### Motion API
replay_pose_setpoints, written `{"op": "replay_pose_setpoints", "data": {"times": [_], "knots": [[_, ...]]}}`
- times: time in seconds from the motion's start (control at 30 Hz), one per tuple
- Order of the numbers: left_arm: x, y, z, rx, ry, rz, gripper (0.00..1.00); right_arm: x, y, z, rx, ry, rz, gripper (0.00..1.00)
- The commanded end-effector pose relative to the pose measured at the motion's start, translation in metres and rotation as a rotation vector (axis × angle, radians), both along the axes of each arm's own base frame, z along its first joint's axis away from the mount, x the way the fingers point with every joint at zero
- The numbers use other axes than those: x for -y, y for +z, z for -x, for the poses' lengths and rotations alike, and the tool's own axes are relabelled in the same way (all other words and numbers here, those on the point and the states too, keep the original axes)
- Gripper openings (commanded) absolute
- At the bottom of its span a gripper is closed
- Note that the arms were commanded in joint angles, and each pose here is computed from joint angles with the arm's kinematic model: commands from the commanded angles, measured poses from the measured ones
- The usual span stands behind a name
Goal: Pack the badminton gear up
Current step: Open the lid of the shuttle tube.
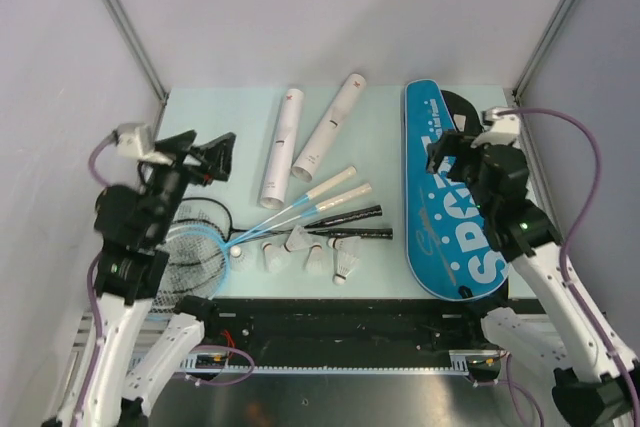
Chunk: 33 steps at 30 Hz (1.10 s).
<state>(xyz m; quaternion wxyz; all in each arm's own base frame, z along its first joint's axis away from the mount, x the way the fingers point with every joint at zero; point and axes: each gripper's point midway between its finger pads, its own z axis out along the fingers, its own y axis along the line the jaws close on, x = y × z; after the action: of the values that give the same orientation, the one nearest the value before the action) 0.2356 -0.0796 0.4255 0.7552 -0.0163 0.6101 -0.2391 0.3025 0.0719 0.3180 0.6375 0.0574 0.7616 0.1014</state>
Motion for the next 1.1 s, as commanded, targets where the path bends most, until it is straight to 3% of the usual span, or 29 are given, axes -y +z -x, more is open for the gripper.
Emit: {"op": "replay_pose_setpoints", "data": {"times": [0.0,0.1,0.23,0.3,0.47,0.57,0.7,0.83,1.07], "knots": [[0.033,-0.041,-0.057,-0.281,-0.109,-0.070,1.00,-0.022,-0.003,-0.015,-0.028,0.026,-0.002,1.00],[0.051,-0.047,-0.089,-0.363,-0.161,-0.101,1.00,-0.045,-0.026,-0.030,-0.118,0.093,-0.021,1.00],[0.071,-0.091,-0.153,-0.538,-0.166,-0.139,1.00,-0.089,-0.054,-0.047,-0.212,0.256,-0.092,1.00],[0.086,-0.086,-0.169,-0.528,-0.178,-0.176,1.00,-0.106,-0.070,-0.054,-0.273,0.306,-0.129,1.00],[0.122,-0.157,-0.220,-0.690,-0.174,-0.380,1.00,-0.131,-0.083,-0.061,-0.316,0.409,-0.209,1.00],[0.142,-0.175,-0.233,-0.690,-0.177,-0.479,1.00,-0.130,-0.093,-0.067,-0.340,0.389,-0.225,1.00],[0.172,-0.234,-0.254,-0.737,-0.176,-0.682,1.00,-0.129,-0.107,-0.073,-0.381,0.400,-0.247,1.00],[0.175,-0.271,-0.270,-0.776,-0.137,-0.796,1.00,-0.130,-0.114,-0.075,-0.385,0.431,-0.255,1.00],[0.183,-0.312,-0.274,-0.829,-0.142,-0.861,1.00,-0.120,-0.131,-0.076,-0.401,0.417,-0.267,1.00]]}}
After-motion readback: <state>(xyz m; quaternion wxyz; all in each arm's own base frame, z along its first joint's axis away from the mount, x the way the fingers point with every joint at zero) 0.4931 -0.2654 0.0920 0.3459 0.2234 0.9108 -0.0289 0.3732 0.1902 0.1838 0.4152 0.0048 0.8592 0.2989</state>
